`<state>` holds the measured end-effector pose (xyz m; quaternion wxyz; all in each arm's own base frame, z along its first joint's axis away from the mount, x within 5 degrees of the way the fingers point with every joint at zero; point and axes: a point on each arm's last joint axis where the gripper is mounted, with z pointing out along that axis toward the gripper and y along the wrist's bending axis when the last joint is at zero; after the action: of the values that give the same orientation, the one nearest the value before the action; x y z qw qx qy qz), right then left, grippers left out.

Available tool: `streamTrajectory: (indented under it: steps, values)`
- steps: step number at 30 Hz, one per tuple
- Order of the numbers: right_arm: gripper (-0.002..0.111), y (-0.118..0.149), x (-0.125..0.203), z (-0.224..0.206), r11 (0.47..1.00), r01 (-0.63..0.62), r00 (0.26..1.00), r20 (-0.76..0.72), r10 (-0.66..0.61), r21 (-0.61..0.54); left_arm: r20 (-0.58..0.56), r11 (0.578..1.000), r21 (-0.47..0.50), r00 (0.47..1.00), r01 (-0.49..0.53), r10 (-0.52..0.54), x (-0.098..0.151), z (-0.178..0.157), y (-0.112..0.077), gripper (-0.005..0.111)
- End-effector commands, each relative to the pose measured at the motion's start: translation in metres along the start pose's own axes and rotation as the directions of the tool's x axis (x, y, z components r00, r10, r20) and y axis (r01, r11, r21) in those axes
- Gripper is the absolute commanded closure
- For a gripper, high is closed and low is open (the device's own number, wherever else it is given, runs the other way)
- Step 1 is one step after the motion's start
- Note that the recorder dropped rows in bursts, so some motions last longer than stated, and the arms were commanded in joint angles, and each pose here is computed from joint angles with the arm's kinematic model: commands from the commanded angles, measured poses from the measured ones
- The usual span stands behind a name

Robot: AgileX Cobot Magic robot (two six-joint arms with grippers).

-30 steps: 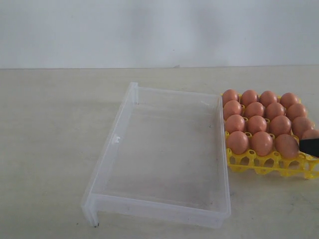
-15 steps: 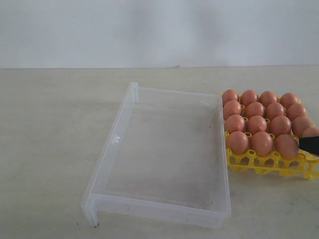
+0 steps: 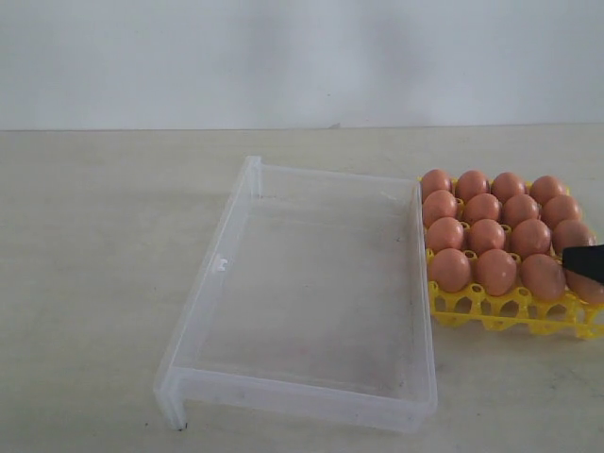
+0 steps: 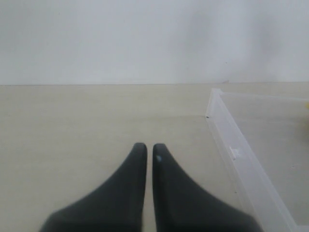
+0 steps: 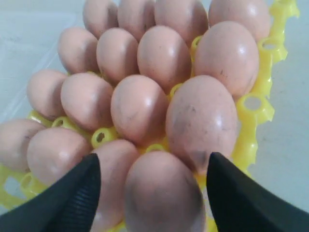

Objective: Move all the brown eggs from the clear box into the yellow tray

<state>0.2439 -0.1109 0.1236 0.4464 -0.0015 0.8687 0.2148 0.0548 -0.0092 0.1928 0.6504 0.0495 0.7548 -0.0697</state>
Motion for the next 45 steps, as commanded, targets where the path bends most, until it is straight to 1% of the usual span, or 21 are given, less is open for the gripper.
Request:
streamTrajectory:
  steps: [1, 3, 5, 6, 8, 9, 13, 15, 20, 21, 23, 25, 26, 28, 30, 33, 35, 37, 39, 41, 45]
  values:
    - [0.051, 0.006, -0.017, -0.004, 0.999, -0.021, 0.989, 0.142, 0.027, -0.040, 0.001, 1.000, -0.003, 1.000, 0.001, -0.001, 0.001, 0.000, 0.000, 0.103]
    - [0.052, 0.010, -0.023, -0.008, 0.999, -0.006, 0.984, 0.179, 0.015, -0.050, 0.001, 1.000, -0.003, 1.000, 0.001, -0.001, 0.001, 0.000, 0.000, 0.103]
    - [0.061, 0.015, -0.030, -0.014, 0.998, -0.016, 0.980, 0.196, 0.026, -0.054, 0.001, 1.000, -0.003, 1.000, 0.001, -0.001, 0.001, 0.000, 0.000, 0.103]
    - [0.068, 0.018, -0.032, -0.016, 0.997, -0.031, 0.980, 0.192, 0.043, -0.064, 0.001, 1.000, -0.003, 1.000, 0.001, -0.001, 0.001, 0.000, 0.000, 0.103]
    - [0.101, 0.026, -0.034, -0.022, 0.993, -0.071, 0.985, 0.153, 0.084, -0.089, 0.001, 1.000, -0.003, 1.000, 0.001, -0.001, 0.001, 0.000, 0.000, 0.103]
    - [0.108, 0.029, -0.036, -0.025, 0.995, -0.055, 0.990, 0.127, 0.066, -0.087, 0.001, 1.000, -0.003, 1.000, 0.001, -0.001, 0.001, 0.000, 0.000, 0.103]
    - [0.109, 0.032, -0.049, -0.045, 0.998, 0.009, 1.000, -0.023, -0.007, 0.069, 0.001, 1.000, -0.003, 1.000, 0.001, -0.001, 0.001, 0.000, 0.000, 0.103]
    - [0.109, 0.030, -0.058, -0.054, 0.965, -0.142, 0.990, 0.023, 0.141, 0.220, 0.001, 1.000, -0.003, 1.000, 0.001, -0.001, 0.001, 0.000, 0.000, 0.103]
    - [0.109, 0.041, -0.062, -0.057, 0.939, -0.093, 0.996, 0.038, 0.086, 0.330, 0.001, 1.000, -0.003, 1.000, 0.001, -0.001, 0.001, 0.000, 0.000, 0.103]
    - [0.109, 0.039, -0.057, -0.053, 0.908, -0.057, 0.998, 0.010, 0.059, 0.415, 0.001, 1.000, -0.003, 1.000, 0.001, -0.001, 0.001, 0.000, 0.000, 0.103]
    - [0.109, 0.032, -0.046, -0.050, 0.766, 0.043, 0.998, -0.069, 0.002, 0.641, 0.001, 1.000, -0.003, 1.000, 0.001, -0.001, 0.001, 0.000, 0.000, 0.103]
    - [0.109, 0.037, -0.038, -0.048, 0.654, 0.150, 0.987, -0.148, -0.060, 0.741, 0.001, 1.000, -0.003, 1.000, 0.001, -0.001, 0.001, 0.000, 0.000, 0.103]
    - [0.109, 0.044, -0.039, -0.045, 0.650, 0.176, 0.983, -0.162, -0.082, 0.740, 0.001, 1.000, -0.003, 1.000, 0.001, -0.001, 0.001, 0.000, 0.000, 0.103]
    - [0.109, 0.060, -0.043, -0.037, 0.698, 0.220, 0.974, -0.189, -0.124, 0.682, 0.001, 1.000, -0.003, 1.000, 0.001, -0.001, 0.001, 0.000, 0.000, 0.103]
    - [0.109, 0.073, -0.046, -0.032, 0.704, 0.239, 0.966, -0.235, -0.105, 0.668, 0.001, 1.000, -0.003, 1.000, 0.001, -0.001, 0.001, 0.000, 0.000, 0.103]
    - [0.109, 0.085, -0.052, -0.035, 0.683, 0.396, 0.860, -0.509, -0.042, 0.613, 0.001, 1.000, -0.003, 1.000, 0.001, -0.001, 0.001, 0.000, 0.000, 0.103]
    - [0.109, 0.094, -0.063, -0.035, 0.757, 0.330, 0.841, -0.540, 0.036, 0.564, 0.001, 1.000, -0.003, 1.000, 0.001, -0.001, 0.001, 0.000, 0.000, 0.103]
    - [0.109, 0.101, -0.076, -0.032, 0.811, 0.313, 0.848, -0.530, -0.004, 0.494, 0.001, 1.000, -0.003, 1.000, 0.001, -0.001, 0.001, 0.000, 0.000, 0.103]
    - [0.109, 0.103, -0.083, -0.030, 0.827, 0.298, 0.841, -0.541, 0.009, 0.477, 0.001, 1.000, -0.003, 1.000, 0.001, -0.001, 0.001, 0.000, 0.000, 0.103]
    - [0.109, 0.099, -0.083, -0.025, 0.829, 0.298, 0.795, -0.604, 0.058, 0.473, 0.001, 1.000, -0.003, 1.000, 0.001, -0.001, 0.001, 0.000, 0.000, 0.103]
    - [0.109, 0.087, -0.071, 0.000, 0.847, 0.287, 0.739, -0.666, 0.102, 0.448, 0.001, 1.000, -0.003, 1.000, 0.001, -0.001, 0.001, 0.000, 0.000, 0.103]
